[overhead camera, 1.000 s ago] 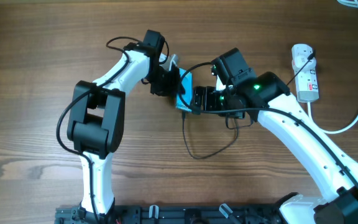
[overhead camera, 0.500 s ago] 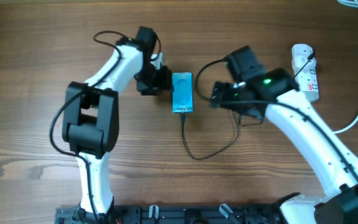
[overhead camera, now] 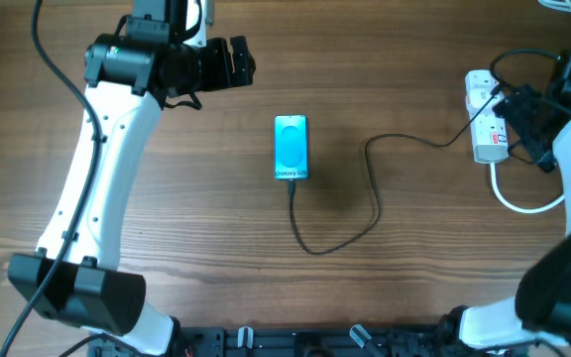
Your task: Plug charger to phone and switch on socket
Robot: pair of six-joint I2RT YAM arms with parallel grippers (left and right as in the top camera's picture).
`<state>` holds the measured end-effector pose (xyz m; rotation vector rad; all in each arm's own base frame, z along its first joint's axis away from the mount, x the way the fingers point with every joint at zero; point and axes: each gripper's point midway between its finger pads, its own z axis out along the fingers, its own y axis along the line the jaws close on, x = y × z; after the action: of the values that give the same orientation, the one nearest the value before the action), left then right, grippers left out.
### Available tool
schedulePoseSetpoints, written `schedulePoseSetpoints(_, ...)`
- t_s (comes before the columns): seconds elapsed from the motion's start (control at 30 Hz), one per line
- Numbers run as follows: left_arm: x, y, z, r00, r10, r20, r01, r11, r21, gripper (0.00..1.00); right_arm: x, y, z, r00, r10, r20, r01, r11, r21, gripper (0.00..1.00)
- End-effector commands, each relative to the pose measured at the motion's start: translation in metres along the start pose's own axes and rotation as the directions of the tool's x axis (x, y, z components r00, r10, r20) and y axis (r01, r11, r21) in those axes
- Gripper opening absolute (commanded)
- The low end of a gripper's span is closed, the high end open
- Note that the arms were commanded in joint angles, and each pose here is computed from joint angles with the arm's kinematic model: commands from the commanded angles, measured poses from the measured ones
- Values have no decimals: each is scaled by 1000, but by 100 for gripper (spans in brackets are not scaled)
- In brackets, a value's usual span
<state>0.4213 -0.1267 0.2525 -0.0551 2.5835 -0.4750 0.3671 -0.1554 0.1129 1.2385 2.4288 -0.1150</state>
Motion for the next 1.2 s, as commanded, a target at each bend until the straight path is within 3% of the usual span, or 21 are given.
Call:
schedulePoseSetpoints(0.0,2,3,5,1000,1,-10,-1,1000,-18,100,-16,-8,21,999,-32,-22,33,999,19,100)
schedulePoseSetpoints(0.23,2,3,5,1000,1,-10,-1,1000,-18,100,-46,-24,48,991,-7,-136,22,994,107,100)
schedulePoseSetpoints(0.43,2,3,5,1000,0,-10,-1,1000,-18,100,-41,-20,75,979,-29,-200,53,992,114,99)
schedulePoseSetpoints(0.57,2,3,5,1000,1,-10,-1,1000,-18,100,-28,3,91,957,-120,-263,113,993,-42,99)
schedulePoseSetpoints(1.17,2,3,5,1000,1,-10,-1,1000,-18,100,-25,14,124,957,-129,-262,109,990,-89,100)
